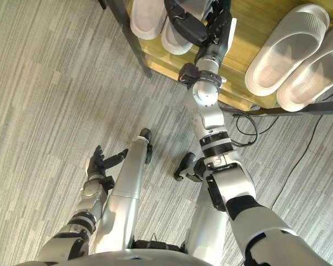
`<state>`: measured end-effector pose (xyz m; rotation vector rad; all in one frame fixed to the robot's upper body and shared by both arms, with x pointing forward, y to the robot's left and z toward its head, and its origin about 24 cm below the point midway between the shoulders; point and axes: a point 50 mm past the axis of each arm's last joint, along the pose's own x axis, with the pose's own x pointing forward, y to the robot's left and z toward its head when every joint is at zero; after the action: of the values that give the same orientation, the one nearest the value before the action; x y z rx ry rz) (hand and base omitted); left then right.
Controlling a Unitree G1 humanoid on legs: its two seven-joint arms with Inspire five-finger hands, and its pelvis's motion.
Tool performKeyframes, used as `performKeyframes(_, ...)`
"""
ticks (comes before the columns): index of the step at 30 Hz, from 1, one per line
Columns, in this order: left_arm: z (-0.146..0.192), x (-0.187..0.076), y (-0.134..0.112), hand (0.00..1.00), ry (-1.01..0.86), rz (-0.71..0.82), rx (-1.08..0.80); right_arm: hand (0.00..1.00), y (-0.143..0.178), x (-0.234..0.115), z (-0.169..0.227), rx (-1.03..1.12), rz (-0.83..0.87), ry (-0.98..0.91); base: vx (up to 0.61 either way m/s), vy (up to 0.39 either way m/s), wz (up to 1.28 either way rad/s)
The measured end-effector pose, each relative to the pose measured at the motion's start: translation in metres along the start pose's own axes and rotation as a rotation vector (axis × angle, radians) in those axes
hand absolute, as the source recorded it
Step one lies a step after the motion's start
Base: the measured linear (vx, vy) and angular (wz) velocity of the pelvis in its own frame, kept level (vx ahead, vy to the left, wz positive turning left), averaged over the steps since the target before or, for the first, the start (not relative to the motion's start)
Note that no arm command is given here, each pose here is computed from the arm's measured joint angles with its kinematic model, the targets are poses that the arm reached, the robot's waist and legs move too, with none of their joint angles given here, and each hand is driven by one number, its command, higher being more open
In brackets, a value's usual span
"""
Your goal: Organize the slippers on the shoe rack
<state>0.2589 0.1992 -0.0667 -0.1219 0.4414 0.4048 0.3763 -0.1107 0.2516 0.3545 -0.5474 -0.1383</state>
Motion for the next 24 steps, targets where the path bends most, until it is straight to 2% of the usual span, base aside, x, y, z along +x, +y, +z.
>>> performKeyframes(4, -0.004, -0.002, 0.001, 1.0, 0.011, -0.003, 0.004, 1.0, -0.008, -0.009, -0.005, -0.007, 0.01, 0.011, 0.0, 0.003, -0.02)
performKeyframes(9, -0.019, -0.009, 0.015, 1.0, 0.054, 0.048, -0.008, 1.0, -0.042, -0.068, -0.035, -0.037, 0.01, 0.093, 0.0, 0.015, -0.06)
performKeyframes(11, -0.019, -0.009, 0.017, 1.0, 0.051, 0.051, -0.009, 1.0, -0.048, -0.088, -0.042, -0.033, 0.012, 0.126, 0.0, 0.015, -0.09)
performKeyframes(12, -0.02, -0.01, 0.021, 1.0, 0.048, 0.058, -0.005, 1.0, -0.055, -0.112, -0.051, -0.025, 0.012, 0.181, 0.03, 0.006, -0.07)
performKeyframes(14, -0.022, -0.013, 0.021, 1.0, 0.047, 0.039, 0.006, 1.0, -0.06, -0.138, -0.058, -0.029, 0.035, 0.231, 0.06, 0.013, -0.1)
performKeyframes(15, -0.024, -0.014, 0.021, 1.0, 0.051, 0.031, 0.014, 1.0, -0.061, -0.144, -0.059, -0.035, 0.04, 0.242, 0.14, 0.033, -0.12)
performKeyframes(17, -0.035, -0.021, 0.019, 1.0, 0.077, -0.012, 0.056, 1.0, -0.067, -0.168, -0.067, -0.06, 0.069, 0.302, 0.15, 0.032, -0.09)
performKeyframes(18, -0.054, -0.031, 0.019, 1.0, 0.133, -0.069, 0.14, 1.0, -0.075, -0.191, -0.076, -0.097, 0.096, 0.38, 0.15, 0.034, -0.05)
performKeyframes(24, -0.076, -0.04, 0.028, 1.0, 0.215, -0.123, 0.288, 1.0, -0.099, -0.224, -0.085, -0.248, 0.179, 0.477, 0.13, 0.028, -0.01)
